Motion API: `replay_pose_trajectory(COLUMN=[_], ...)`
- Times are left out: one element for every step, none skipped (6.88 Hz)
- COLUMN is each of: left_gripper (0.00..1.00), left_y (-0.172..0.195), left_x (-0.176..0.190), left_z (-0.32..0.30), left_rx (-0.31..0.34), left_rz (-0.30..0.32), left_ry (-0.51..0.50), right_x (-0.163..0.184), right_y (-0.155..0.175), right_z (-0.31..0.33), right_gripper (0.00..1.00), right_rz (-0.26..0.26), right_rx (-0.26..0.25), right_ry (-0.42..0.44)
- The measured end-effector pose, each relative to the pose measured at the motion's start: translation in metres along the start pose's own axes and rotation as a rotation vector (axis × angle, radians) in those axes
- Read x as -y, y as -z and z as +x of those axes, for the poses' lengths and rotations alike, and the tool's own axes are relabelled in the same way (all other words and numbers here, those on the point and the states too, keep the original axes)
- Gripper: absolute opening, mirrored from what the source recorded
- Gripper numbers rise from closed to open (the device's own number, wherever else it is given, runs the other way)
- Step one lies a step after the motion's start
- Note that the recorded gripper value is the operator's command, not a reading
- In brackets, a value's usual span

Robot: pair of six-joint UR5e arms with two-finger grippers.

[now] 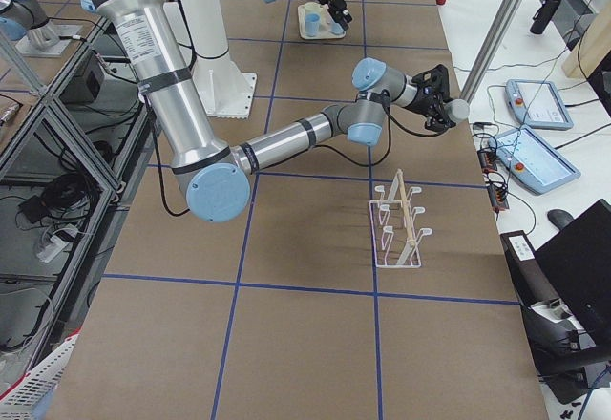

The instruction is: Transfer IKEA cup to right arm and place on rack

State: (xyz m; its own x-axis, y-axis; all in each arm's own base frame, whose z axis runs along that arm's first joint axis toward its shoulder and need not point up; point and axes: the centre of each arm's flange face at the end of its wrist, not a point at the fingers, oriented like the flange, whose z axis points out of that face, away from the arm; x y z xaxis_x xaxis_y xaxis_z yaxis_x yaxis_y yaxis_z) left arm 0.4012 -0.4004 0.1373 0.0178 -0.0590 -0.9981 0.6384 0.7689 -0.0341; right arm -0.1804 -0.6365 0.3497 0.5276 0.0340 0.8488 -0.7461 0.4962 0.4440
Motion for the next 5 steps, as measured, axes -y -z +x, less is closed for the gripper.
replay_pose_trajectory(left_gripper=[0.99,0.99,0.99,0.99,0.99], left_y=[0.01,0.018,0.022,0.023,0.023], left_x=[0.01,0.016,0.019,0.019,0.019], left_z=[-0.003,-0.006,-0.009,-0.011,-0.013], left_rx=[0.104,0.185,0.23,0.251,0.262], left_rz=[-0.016,-0.026,-0.031,-0.033,-0.034], left_ry=[-0.061,-0.114,-0.139,-0.148,-0.152], right_x=[0.0,-0.003,-0.008,-0.015,-0.023], right_y=[-0.001,0.002,0.007,0.014,0.018], right_z=[0.025,0.057,0.09,0.119,0.147], right_gripper=[0.0,0.0,0.0,0.0,0.0], right_rz=[0.038,0.054,0.061,0.064,0.069], right_rx=[-0.077,-0.144,-0.203,-0.237,-0.249], right_ry=[0.078,0.155,0.225,0.26,0.281])
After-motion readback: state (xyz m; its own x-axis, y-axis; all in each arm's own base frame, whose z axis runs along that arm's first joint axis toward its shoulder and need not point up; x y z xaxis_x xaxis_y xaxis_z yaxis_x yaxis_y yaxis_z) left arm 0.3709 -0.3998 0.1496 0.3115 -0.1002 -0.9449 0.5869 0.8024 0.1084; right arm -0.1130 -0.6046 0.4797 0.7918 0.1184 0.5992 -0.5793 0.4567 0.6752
